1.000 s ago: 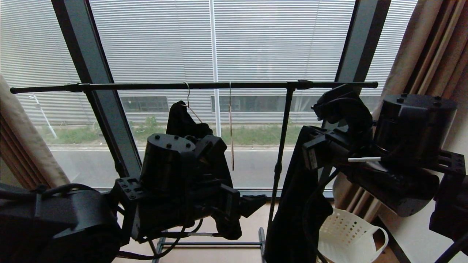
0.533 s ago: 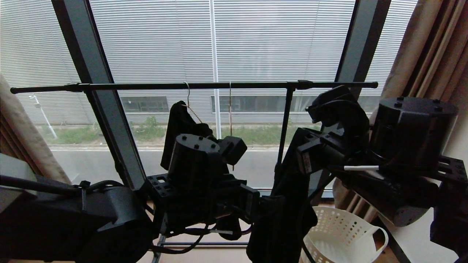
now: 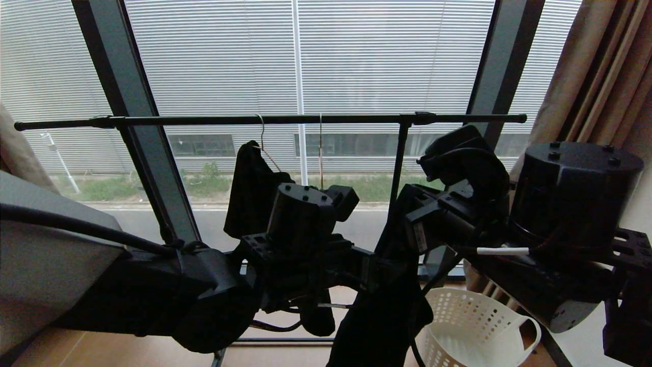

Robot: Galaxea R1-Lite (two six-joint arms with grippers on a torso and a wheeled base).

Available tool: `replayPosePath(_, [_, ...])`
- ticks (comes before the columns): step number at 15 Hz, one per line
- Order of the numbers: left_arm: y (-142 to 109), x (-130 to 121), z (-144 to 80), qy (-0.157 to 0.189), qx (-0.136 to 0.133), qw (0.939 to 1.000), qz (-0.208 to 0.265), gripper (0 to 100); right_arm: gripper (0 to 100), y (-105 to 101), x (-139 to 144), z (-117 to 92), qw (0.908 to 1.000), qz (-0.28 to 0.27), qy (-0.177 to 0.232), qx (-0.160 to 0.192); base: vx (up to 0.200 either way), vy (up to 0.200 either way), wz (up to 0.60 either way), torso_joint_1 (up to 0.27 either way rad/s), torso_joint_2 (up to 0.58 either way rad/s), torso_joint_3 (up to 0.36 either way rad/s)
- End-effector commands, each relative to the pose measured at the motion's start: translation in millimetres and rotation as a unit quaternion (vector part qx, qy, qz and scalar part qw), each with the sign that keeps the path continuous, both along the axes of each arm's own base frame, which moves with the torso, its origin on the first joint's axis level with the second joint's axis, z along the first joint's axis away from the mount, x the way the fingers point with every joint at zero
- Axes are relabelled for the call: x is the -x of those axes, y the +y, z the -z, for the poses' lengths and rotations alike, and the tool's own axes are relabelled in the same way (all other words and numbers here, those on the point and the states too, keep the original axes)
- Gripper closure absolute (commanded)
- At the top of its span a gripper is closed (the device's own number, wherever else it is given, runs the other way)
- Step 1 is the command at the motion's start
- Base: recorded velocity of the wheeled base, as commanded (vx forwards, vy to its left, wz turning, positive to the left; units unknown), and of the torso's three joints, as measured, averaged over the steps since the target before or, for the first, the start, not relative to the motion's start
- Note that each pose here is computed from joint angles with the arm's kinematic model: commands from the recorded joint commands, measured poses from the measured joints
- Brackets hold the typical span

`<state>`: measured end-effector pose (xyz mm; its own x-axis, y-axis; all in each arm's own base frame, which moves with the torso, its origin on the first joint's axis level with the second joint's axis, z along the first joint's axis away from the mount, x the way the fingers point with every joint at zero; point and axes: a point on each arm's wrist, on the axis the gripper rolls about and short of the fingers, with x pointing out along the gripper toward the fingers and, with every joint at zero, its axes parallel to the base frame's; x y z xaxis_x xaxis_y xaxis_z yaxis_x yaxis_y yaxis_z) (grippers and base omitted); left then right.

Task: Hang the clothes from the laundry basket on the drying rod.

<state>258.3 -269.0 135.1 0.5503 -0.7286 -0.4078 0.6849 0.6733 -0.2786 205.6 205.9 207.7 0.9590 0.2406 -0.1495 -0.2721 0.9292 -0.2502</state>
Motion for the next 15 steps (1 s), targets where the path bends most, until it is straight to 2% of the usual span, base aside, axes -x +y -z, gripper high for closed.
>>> replayPosePath(1, [-5, -8, 15, 0.010, -0.015, 0.9998, -0.009, 0, 100, -2, 3, -4, 1.0000, -0.001, -0.005, -0.005, 0.000, 0.000, 0.00, 0.000, 0.00, 0.000])
replayPosePath(10, [17, -14, 33, 0.029, -0.047, 0.9974, -0.046, 0, 100, -4, 4, -7, 0.9999, 0.000, -0.008, -0.009, 0.000, 0.000, 0.00, 0.000, 0.00, 0.000])
replayPosePath(11, [18, -15, 33, 0.029, -0.047, 0.9973, -0.048, 100, 100, -5, 5, -6, 1.0000, 0.000, -0.007, -0.007, 0.000, 0.000, 0.00, 0.000, 0.00, 0.000])
replayPosePath(15, [20, -14, 29, 0.022, -0.046, 0.9971, -0.056, 100, 100, -7, 3, -6, 0.9999, 0.005, -0.007, -0.006, 0.000, 0.000, 0.00, 0.000, 0.00, 0.000])
